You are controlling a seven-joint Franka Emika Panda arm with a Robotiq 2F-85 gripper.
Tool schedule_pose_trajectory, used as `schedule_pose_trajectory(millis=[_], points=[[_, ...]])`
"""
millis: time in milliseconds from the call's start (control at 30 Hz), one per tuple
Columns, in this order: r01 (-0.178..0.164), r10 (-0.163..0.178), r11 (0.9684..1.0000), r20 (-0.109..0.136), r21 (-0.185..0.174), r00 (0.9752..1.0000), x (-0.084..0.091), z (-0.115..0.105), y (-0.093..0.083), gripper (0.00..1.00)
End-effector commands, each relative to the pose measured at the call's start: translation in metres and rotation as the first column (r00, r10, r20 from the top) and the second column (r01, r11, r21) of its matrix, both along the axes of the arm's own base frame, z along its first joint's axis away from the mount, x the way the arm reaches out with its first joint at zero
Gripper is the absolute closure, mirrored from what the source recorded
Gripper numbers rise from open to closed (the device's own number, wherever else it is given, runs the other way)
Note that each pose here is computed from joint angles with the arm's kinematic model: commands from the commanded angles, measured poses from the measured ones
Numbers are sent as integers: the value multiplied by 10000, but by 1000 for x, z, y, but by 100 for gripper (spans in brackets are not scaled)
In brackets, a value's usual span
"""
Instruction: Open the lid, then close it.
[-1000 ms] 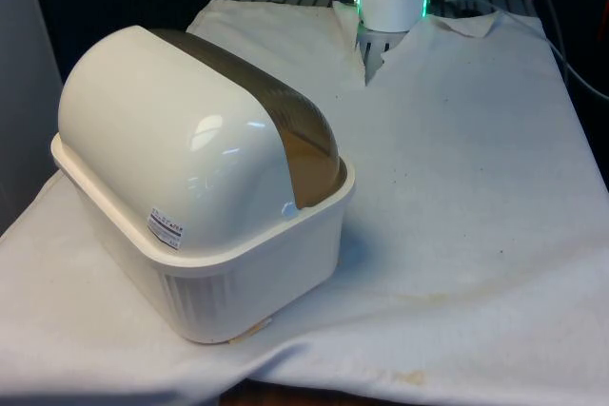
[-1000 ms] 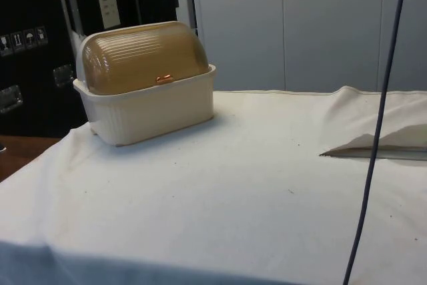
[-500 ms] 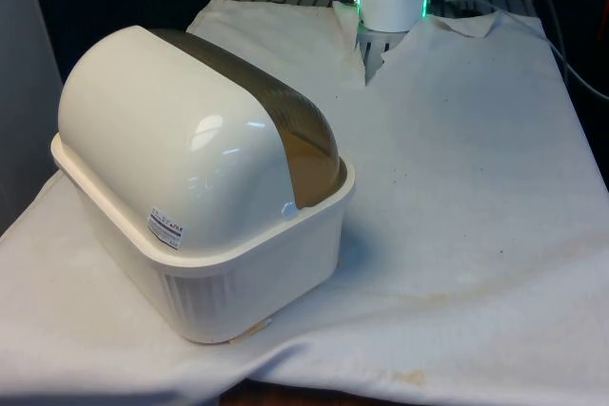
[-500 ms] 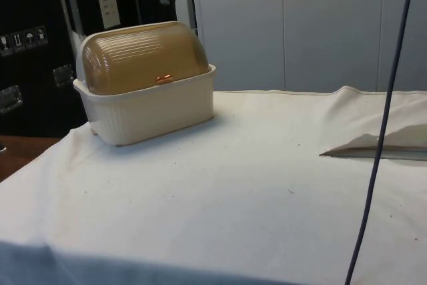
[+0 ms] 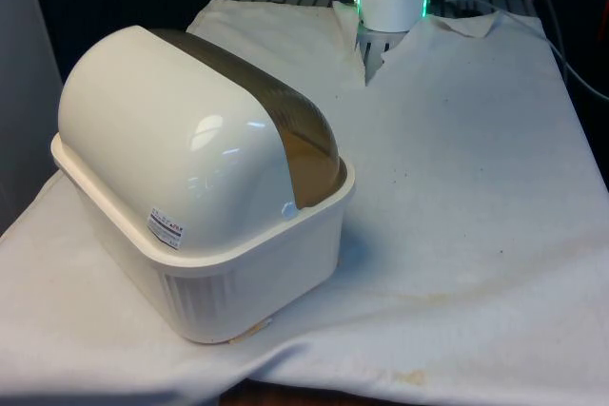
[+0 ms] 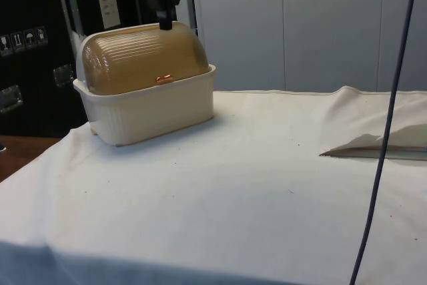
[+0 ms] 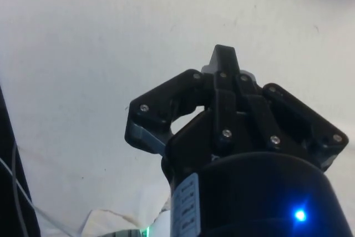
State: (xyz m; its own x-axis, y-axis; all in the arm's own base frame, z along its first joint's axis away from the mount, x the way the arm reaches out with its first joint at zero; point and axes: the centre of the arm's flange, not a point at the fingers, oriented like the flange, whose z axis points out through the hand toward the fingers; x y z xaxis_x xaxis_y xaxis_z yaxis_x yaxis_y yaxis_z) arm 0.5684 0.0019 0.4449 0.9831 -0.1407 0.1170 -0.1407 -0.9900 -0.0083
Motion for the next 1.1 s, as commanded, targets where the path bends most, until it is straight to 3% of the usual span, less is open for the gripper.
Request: schedule_pose_trajectory(millis=[0, 233, 267, 467, 500, 533, 733, 767, 800, 867, 900, 1033, 1067], points=[[131, -132, 9999, 150, 55, 9998, 0, -3, -1, 100], [564, -567, 9983, 262, 120, 9980, 2, -23, -1, 100], [510, -511, 9987, 175, 54, 9985, 1, -23, -1, 100], [1011, -1014, 9948, 371, 110, 9942, 6, -37, -1, 100], [890, -892, 9960, 261, 78, 9957, 6, -35, 0, 100], [1079, -1083, 9941, 381, 116, 9934, 7, -39, -1, 100], [1486, -1491, 9888, 469, 136, 9877, 11, -52, -1, 100], [1384, -1387, 9903, 358, 120, 9897, 10, -51, 0, 100], [1600, -1606, 9870, 510, 154, 9857, 12, -55, 0, 100], [1651, -1657, 9862, 522, 153, 9848, 12, -57, 0, 100], [1774, -1781, 9840, 563, 173, 9824, 13, -60, 0, 100], [1986, -1996, 9799, 675, 206, 9776, 16, -65, 1, 100], [1916, -1924, 9813, 542, 197, 9798, 16, -65, 0, 100]])
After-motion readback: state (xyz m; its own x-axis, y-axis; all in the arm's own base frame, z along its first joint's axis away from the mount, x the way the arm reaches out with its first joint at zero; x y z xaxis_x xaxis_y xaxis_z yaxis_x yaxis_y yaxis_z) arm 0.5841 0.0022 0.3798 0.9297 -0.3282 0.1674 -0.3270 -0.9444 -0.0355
